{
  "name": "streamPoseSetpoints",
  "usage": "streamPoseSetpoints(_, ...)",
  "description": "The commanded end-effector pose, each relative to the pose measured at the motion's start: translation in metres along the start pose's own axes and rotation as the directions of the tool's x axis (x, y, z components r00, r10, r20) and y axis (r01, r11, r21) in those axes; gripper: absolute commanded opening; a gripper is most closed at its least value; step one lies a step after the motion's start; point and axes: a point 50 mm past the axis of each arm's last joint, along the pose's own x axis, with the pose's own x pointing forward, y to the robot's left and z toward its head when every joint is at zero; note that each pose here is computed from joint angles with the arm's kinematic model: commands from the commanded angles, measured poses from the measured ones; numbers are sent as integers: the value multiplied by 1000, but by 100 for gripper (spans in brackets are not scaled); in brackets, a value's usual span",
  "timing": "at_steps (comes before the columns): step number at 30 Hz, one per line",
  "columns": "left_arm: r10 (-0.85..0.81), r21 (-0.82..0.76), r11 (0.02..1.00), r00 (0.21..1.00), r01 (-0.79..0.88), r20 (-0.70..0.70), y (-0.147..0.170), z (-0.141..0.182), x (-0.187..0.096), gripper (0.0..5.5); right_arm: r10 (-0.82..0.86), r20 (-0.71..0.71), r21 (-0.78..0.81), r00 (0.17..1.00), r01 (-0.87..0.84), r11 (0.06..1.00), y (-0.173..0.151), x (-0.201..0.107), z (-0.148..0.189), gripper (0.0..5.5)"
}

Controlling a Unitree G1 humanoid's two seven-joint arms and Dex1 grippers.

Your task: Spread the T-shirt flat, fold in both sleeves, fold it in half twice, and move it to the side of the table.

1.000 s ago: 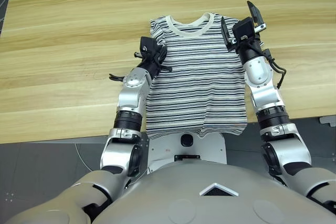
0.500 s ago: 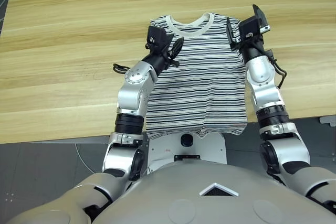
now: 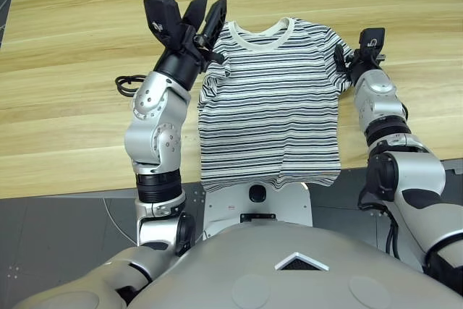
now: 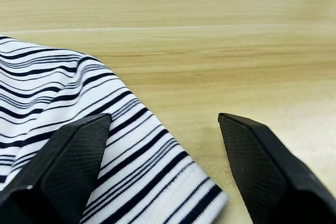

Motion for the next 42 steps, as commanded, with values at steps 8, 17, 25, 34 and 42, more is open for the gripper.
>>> streamPoseSetpoints(8, 58, -9, 998, 998, -58, -12, 5, -2, -2, 185, 29, -85, 65, 996, -23, 998, 3, -3, -17, 377)
streamPoseSetpoints(17, 104, -17, 994, 995, -104, 0, 12, 1, -2, 190, 56, -125, 111, 991, -42, 993, 4, -2, -18, 275)
streamPoseSetpoints(25, 106, -19, 994, 994, -106, 9, 11, 3, -1, 190, 57, -122, 141, 991, -40, 989, 3, -2, -18, 138)
streamPoseSetpoints(34, 123, -14, 992, 992, -123, 14, 14, 4, -1, 190, 59, -109, 153, 992, -42, 987, 2, -3, -17, 13)
streamPoseSetpoints(42, 135, -15, 991, 991, -135, 15, 15, 3, -1, 190, 23, 61, 109, 998, -29, 994, 1, -3, 6, 13)
